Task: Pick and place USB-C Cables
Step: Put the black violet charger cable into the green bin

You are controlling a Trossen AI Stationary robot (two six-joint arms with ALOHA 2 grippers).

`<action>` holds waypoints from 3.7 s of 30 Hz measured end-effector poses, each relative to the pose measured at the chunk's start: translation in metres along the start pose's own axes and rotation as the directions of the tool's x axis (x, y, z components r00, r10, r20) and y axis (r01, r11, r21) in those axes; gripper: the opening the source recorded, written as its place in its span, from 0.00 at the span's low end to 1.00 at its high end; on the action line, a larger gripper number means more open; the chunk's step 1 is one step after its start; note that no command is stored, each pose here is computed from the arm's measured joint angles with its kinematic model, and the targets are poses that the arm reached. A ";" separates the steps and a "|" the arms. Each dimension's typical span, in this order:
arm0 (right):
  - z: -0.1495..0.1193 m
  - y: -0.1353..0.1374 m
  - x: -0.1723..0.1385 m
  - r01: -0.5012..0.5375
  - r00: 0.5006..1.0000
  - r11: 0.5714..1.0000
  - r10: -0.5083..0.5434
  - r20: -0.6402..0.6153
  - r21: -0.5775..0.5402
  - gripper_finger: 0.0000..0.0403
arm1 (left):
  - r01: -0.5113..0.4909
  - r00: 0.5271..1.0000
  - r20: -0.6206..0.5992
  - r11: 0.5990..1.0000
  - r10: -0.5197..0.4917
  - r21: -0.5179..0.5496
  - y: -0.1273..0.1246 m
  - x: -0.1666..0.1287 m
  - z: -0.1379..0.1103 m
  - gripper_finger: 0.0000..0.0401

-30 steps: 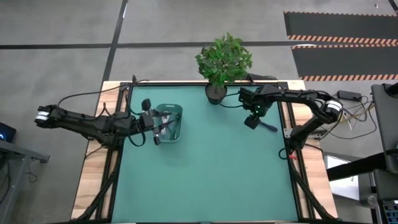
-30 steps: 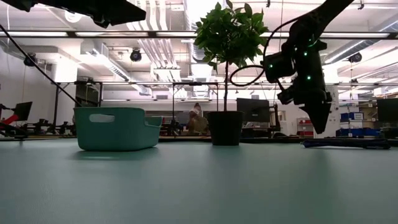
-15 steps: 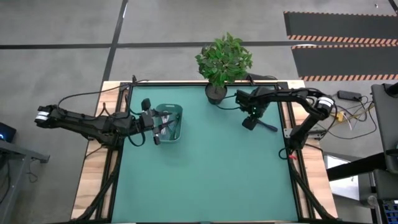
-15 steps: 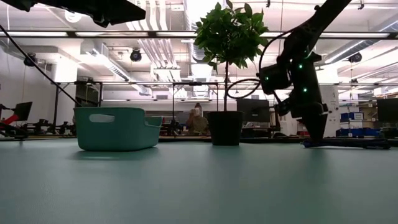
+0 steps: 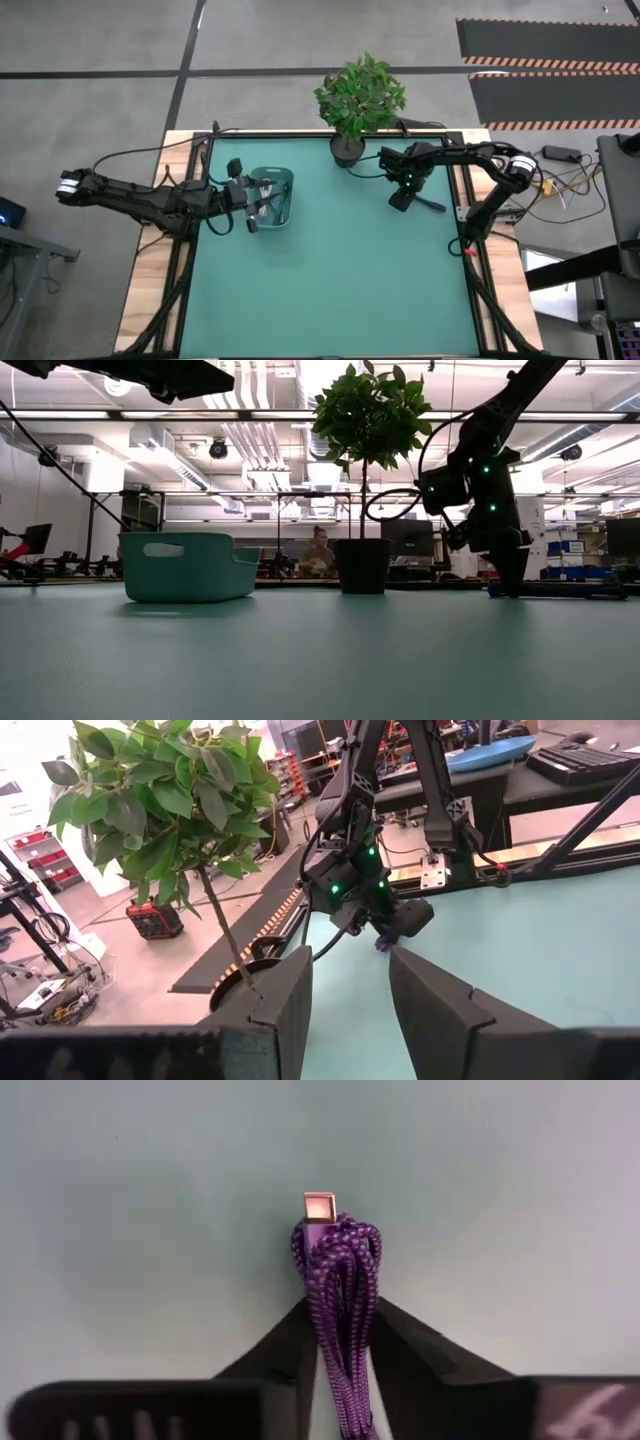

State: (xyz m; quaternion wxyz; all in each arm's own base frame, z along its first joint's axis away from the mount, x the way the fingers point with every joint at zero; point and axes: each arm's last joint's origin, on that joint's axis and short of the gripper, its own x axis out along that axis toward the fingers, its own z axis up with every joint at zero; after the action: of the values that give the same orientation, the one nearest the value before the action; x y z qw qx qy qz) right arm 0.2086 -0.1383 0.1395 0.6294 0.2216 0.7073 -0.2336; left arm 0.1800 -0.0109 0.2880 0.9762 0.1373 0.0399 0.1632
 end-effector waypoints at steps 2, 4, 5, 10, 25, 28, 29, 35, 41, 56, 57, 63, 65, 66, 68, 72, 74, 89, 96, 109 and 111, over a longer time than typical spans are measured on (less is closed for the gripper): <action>0.000 0.000 0.000 -0.001 1.000 1.000 0.001 0.000 0.001 0.15 | 0.000 1.000 0.000 1.000 0.000 0.000 0.000 0.000 0.000 0.30; 0.000 0.000 0.000 -0.001 1.000 1.000 0.001 0.001 0.001 0.11 | 0.000 1.000 0.000 1.000 0.000 0.000 0.000 0.000 0.000 0.30; 0.000 0.000 0.000 -0.001 1.000 1.000 0.001 0.001 0.001 0.09 | 0.000 1.000 0.000 1.000 0.000 0.000 0.000 0.000 0.000 0.30; -0.001 0.001 -0.002 -0.003 1.000 1.000 0.003 0.011 -0.002 0.06 | 0.000 1.000 0.000 1.000 0.000 0.000 0.000 0.000 0.000 0.30; -0.011 0.050 -0.051 -0.081 0.878 0.996 0.091 0.469 -0.041 0.05 | 0.000 1.000 0.001 1.000 0.000 -0.002 0.000 0.000 0.000 0.30; -0.010 0.068 -0.058 -0.096 0.775 0.993 0.117 0.621 -0.067 0.05 | 0.000 1.000 0.000 1.000 0.000 -0.024 0.000 0.000 0.000 0.30; -0.009 0.073 -0.059 -0.104 0.734 0.992 0.129 0.667 -0.078 0.05 | 0.000 1.000 0.000 1.000 0.000 -0.027 0.000 0.000 0.000 0.30; 0.001 0.111 -0.058 -0.156 0.502 0.966 0.259 0.825 -0.208 0.05 | 0.000 1.000 0.000 0.999 0.000 -0.041 0.000 0.000 0.000 0.30; 0.016 0.138 -0.056 -0.153 0.308 0.937 0.346 0.886 -0.313 0.05 | 0.001 1.000 -0.001 0.999 -0.001 -0.052 0.000 0.000 0.000 0.30; 0.050 0.161 -0.070 -0.024 0.023 0.921 0.389 0.921 -0.389 0.05 | -0.012 1.000 -0.002 0.999 0.012 -0.053 0.000 0.000 0.000 0.30; 0.052 0.163 -0.072 -0.013 0.005 0.920 0.392 0.920 -0.392 0.05 | -0.013 1.000 -0.002 0.999 0.013 -0.053 0.001 0.000 0.000 0.30; 0.062 0.171 -0.079 0.025 -0.113 0.892 0.450 0.886 -0.451 0.05 | -0.014 1.000 -0.002 0.999 0.014 -0.053 0.001 0.000 0.000 0.30; 0.066 0.174 -0.082 0.033 -0.128 0.888 0.459 0.879 -0.459 0.05 | -0.014 1.000 -0.002 0.999 0.013 -0.053 0.000 0.000 0.000 0.30; 0.068 0.175 -0.084 0.039 -0.135 0.882 0.470 0.872 -0.469 0.05 | -0.013 1.000 -0.002 0.998 0.013 -0.053 0.000 0.000 0.000 0.30; 0.071 0.179 -0.090 0.048 -0.154 0.863 0.504 0.850 -0.503 0.05 | -0.013 1.000 -0.006 0.998 0.013 -0.061 0.000 0.000 0.000 0.30; 0.072 0.184 -0.105 0.068 -0.205 0.818 0.572 0.795 -0.571 0.05 | 0.007 1.000 -0.022 0.995 -0.009 -0.102 -0.003 0.004 -0.003 0.30; 0.072 0.185 -0.110 0.087 -0.218 0.808 0.587 0.780 -0.583 0.05 | 0.026 0.999 -0.029 0.994 -0.029 -0.107 -0.005 0.006 -0.005 0.30; 0.071 0.192 -0.124 0.147 -0.254 0.759 0.649 0.717 -0.634 0.05 | 0.066 0.993 -0.087 0.985 -0.080 -0.158 -0.016 0.019 -0.015 0.30; 0.071 0.197 -0.137 0.195 -0.293 0.755 0.654 0.697 -0.626 0.05 | 0.064 0.992 -0.098 0.985 -0.081 -0.161 -0.018 0.023 -0.017 0.30; 0.072 0.201 -0.149 0.204 -0.324 0.744 0.664 0.674 -0.636 0.05 | 0.044 0.996 -0.075 0.992 -0.053 -0.121 -0.020 0.030 -0.017 0.27; 0.072 0.201 -0.148 0.202 -0.320 0.744 0.664 0.676 -0.636 0.05 | 0.044 0.996 -0.078 0.992 -0.053 -0.116 -0.021 0.030 -0.017 0.23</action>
State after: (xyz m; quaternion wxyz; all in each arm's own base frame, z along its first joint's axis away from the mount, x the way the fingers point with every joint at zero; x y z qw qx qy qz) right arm 0.4038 -0.0257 0.2694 0.9889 -0.0840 -0.1136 0.0454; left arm 0.2126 -0.0153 0.2648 0.9837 0.0736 0.0735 0.1468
